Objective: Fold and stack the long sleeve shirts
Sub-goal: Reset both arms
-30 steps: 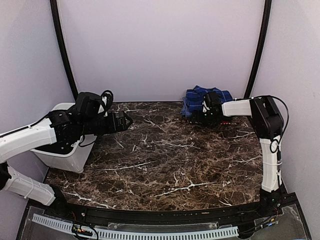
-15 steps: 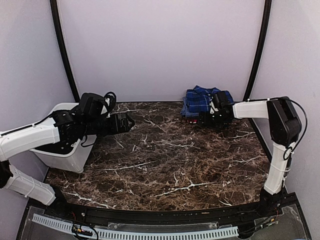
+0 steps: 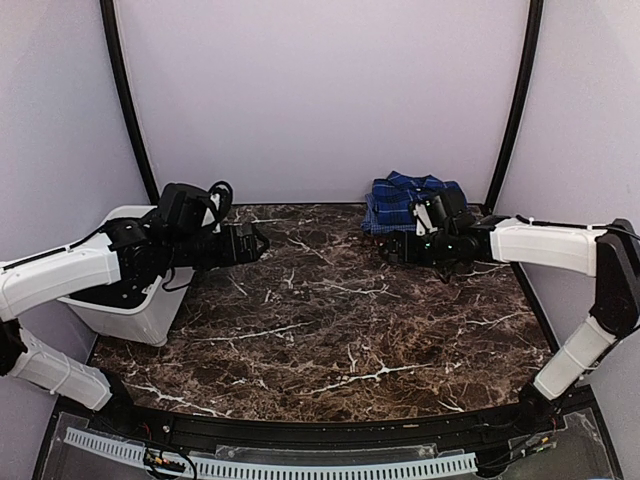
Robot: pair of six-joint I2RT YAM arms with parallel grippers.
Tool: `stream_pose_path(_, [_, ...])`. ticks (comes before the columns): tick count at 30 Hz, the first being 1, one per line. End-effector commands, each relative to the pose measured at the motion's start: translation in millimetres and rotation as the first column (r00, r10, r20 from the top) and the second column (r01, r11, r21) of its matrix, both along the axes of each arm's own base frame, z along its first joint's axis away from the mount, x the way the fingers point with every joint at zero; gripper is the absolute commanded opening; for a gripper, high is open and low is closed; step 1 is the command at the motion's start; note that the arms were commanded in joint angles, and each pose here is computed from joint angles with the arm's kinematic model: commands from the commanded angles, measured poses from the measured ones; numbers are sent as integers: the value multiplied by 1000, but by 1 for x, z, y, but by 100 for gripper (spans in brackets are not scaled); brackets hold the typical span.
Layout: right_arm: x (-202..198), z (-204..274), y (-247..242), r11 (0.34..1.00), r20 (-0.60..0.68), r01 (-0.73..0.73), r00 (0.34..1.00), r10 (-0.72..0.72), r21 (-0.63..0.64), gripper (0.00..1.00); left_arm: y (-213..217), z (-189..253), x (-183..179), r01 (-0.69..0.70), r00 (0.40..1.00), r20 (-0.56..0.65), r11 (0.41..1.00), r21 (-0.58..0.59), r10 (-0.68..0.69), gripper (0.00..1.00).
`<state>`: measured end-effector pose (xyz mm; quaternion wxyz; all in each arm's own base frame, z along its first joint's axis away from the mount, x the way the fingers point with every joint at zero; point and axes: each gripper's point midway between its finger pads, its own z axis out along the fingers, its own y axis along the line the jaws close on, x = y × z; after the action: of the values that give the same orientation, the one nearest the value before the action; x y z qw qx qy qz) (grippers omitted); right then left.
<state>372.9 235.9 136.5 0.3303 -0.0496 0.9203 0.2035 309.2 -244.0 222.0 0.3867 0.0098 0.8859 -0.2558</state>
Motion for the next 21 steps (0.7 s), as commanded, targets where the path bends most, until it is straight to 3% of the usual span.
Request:
stream_pose_path(1, [-13, 33, 4, 999, 90, 7, 996, -11, 45, 99, 0, 9, 4, 7, 1000, 27, 1000, 3, -7, 99])
stream_pose_path(13, [-59, 121, -17, 989, 338, -70, 941, 23, 127, 99, 3, 12, 4, 0, 999, 46, 1000, 15, -1, 99])
stream_pose_path(21, [-77, 147, -41, 990, 443, -46, 896, -18, 133, 99, 13, 20, 0, -14, 995, 103, 1000, 8, 14, 99])
